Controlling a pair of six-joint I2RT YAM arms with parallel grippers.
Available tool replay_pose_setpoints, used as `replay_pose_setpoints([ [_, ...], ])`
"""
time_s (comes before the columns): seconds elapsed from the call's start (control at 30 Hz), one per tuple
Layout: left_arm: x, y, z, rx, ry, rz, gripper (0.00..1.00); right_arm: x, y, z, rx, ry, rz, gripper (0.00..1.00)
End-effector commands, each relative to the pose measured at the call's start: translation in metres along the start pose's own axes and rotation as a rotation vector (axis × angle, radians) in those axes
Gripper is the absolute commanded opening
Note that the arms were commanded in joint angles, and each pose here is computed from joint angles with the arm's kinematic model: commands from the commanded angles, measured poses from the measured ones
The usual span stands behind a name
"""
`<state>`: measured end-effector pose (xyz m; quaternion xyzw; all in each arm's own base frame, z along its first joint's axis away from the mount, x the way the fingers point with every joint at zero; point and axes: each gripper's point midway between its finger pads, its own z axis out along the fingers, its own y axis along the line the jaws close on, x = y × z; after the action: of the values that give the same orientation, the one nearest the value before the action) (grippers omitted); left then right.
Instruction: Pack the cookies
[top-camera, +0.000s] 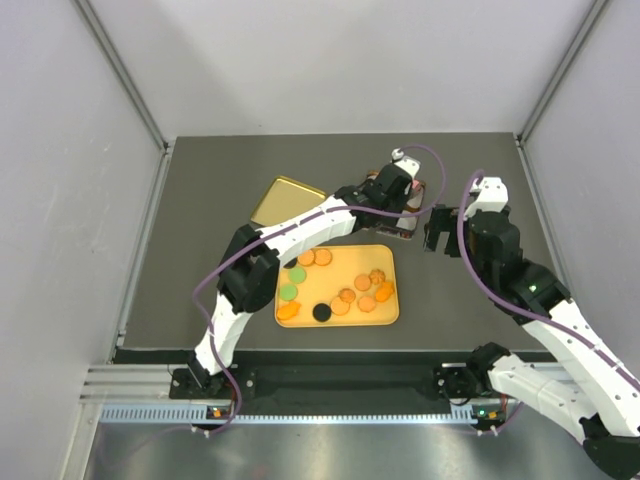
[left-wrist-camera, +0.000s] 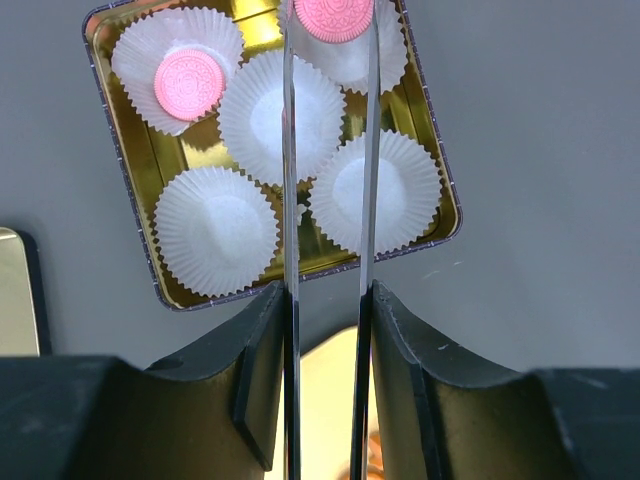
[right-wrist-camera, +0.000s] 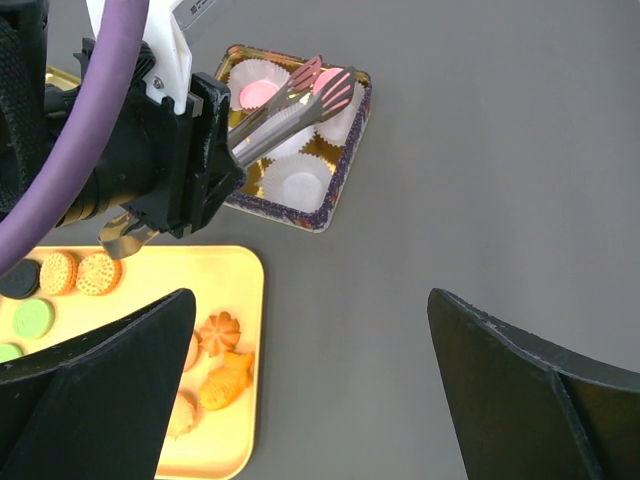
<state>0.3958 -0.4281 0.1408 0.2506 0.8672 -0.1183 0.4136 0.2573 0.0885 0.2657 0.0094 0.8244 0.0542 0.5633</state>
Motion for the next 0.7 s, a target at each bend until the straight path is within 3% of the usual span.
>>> replay_pose_setpoints([
  [0.0,-0.0337,-0.0092,-0.0049,0.028,-0.1,-0.021,0.4,-0.0172,-0.006,-0.0069,0.018,-0.046,0.013,1.0],
  [0.67,-0.0357,-0.0095,-0.0058,0.032,-0.107,-0.012,0.46,-0.0178,-0.0047,-0.0057,0.016,-0.043,0.01,1.0],
])
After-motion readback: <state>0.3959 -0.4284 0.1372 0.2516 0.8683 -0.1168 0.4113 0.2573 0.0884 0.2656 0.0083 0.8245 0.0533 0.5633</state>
